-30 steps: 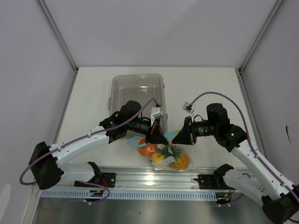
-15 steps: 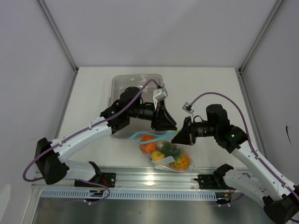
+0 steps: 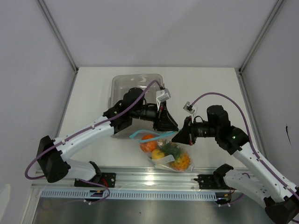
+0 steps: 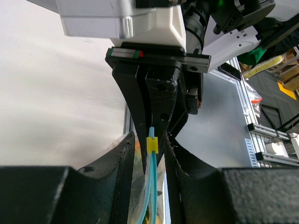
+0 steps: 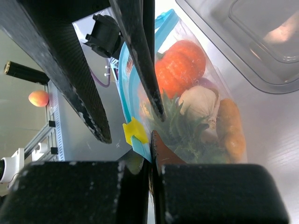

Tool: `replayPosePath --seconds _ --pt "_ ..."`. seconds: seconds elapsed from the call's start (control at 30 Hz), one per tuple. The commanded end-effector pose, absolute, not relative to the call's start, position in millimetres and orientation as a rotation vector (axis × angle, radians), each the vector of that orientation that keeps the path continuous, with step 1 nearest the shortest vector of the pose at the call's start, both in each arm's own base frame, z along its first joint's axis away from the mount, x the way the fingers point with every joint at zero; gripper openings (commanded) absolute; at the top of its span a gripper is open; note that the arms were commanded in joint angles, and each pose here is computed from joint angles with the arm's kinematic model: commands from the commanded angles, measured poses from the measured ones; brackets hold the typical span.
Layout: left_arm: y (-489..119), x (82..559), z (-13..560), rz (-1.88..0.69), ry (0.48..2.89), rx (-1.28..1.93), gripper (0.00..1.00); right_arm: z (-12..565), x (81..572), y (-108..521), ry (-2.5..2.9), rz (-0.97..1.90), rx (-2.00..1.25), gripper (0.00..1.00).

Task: Place the food in the zip-top bag and seal the zipper
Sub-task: Zip the zipper food storage bag at the center of the board.

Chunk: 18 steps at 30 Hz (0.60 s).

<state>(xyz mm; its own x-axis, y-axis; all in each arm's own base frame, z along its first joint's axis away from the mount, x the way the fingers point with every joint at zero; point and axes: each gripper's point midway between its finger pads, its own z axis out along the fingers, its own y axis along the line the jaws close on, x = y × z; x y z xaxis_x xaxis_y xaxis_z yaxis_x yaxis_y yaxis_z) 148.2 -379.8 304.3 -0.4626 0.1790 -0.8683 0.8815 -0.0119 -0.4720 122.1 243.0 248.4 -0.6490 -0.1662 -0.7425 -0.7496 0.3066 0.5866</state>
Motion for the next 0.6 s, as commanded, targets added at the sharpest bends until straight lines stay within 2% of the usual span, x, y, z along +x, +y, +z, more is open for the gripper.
replayPosePath --seconds 0.0,0.23,0.47,0.5,0.57 --pt "-378 138 310 -1.554 1.648 1.119 0.34 269 126 246 1.941 1.339 -0.81 0.0" --pt "-380 132 309 -1.555 1.628 1.134 0.36 266 128 246 1.957 1.334 -0.794 0.0" --pt "-381 134 305 -1.551 1.638 1.131 0.23 268 127 247 1.949 1.339 -0.797 0.0" --pt "-381 134 304 -1.548 1.642 1.135 0.17 269 127 247 1.944 1.336 -0.795 0.0" --pt "-381 133 305 -1.549 1.64 1.136 0.12 270 127 247 1.942 1.337 -0.796 0.0"
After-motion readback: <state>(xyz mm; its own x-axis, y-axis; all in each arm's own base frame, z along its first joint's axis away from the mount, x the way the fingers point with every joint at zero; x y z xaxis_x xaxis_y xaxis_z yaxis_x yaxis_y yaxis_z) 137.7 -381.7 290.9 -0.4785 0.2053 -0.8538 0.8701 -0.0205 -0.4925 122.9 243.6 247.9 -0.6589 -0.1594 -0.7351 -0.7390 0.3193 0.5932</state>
